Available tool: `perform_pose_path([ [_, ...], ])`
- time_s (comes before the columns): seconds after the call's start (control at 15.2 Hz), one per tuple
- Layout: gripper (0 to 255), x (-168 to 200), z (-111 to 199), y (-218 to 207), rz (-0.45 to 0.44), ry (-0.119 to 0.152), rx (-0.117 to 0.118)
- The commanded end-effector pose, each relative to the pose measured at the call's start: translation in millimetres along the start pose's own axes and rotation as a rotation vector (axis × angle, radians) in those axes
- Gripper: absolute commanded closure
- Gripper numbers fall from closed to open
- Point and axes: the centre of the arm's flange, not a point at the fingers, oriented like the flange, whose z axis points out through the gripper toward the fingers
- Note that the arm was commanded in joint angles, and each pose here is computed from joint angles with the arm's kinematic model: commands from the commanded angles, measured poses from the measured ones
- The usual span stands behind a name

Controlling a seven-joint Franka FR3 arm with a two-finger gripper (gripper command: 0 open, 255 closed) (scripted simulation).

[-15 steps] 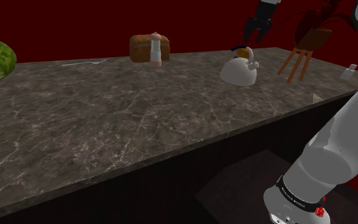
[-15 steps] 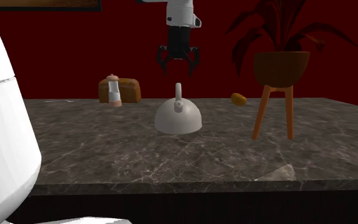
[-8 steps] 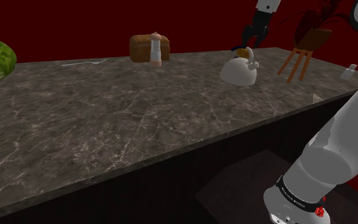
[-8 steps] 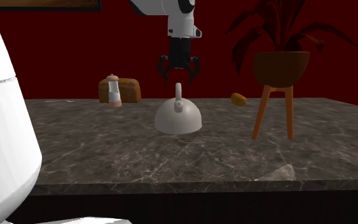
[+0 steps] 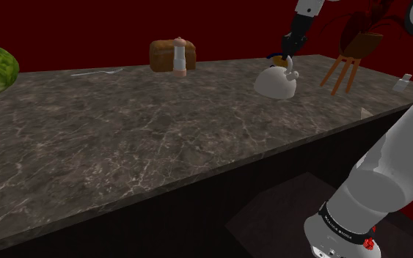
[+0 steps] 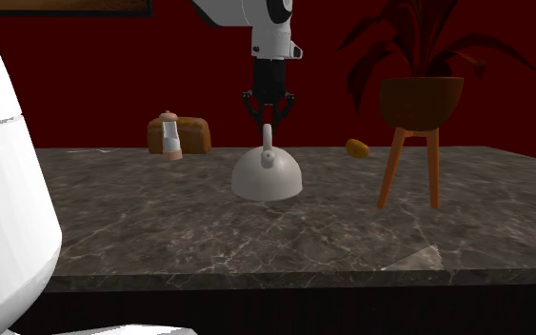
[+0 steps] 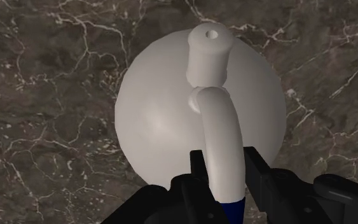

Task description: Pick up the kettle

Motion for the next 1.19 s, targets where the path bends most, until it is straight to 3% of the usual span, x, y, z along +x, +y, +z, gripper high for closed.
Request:
perform_pose_path([
  [0.0,255,0,0,0,0.001,-0.001,0.000],
  [0.2,255,1,2,0,0.001,-0.001,0.000],
  [1.12,255,8,-72,-3,0.001,-0.001,0.000],
])
